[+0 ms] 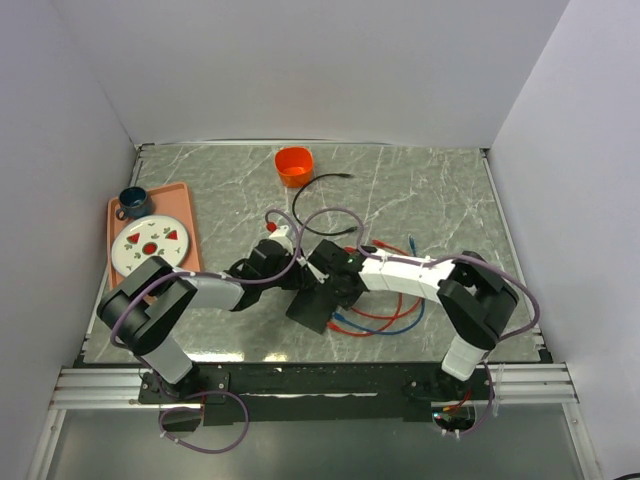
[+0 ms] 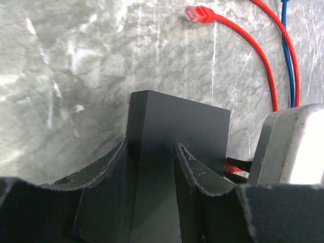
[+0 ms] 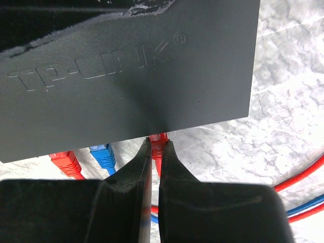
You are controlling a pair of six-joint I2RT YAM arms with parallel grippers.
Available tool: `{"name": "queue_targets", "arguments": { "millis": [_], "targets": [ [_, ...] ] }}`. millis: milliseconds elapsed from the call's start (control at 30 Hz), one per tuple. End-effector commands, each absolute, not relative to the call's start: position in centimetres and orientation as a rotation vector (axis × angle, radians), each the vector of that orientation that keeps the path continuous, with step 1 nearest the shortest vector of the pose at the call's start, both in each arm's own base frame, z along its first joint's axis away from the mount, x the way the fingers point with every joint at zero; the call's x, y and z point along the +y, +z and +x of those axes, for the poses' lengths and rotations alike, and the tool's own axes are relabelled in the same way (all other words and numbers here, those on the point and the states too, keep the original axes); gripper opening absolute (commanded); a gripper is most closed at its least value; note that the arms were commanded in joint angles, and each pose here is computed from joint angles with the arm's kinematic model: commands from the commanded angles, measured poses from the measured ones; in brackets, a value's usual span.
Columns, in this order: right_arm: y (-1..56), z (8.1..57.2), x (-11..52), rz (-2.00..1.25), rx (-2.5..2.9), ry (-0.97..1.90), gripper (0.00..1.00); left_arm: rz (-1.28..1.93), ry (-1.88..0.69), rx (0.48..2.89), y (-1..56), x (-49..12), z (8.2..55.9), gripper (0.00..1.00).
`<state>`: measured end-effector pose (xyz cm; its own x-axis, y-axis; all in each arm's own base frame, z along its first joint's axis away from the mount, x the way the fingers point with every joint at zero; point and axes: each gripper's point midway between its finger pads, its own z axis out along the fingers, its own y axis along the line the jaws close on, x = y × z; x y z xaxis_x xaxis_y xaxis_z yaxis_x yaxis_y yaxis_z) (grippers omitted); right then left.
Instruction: Insert the plug into the switch port
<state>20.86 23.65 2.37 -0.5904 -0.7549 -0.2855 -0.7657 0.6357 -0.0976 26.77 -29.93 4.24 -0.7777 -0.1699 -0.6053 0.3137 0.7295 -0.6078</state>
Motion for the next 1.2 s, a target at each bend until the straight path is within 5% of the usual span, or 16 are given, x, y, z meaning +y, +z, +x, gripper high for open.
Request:
{"name": "queue_targets", "arguments": {
  "millis": [0, 1167],
  "targets": [
    [12.9, 28.7, 33.5, -0.878, 2.034, 0.4, 0.0, 0.37, -1.433, 2.271, 8.7, -36.9, 18.8, 0.41],
    [22.0, 31.1, 33.7, -0.547, 1.694, 0.599, 0.0, 0.391, -1.506, 2.352, 7.0, -39.6, 13.4, 0.35]
  ]
}}
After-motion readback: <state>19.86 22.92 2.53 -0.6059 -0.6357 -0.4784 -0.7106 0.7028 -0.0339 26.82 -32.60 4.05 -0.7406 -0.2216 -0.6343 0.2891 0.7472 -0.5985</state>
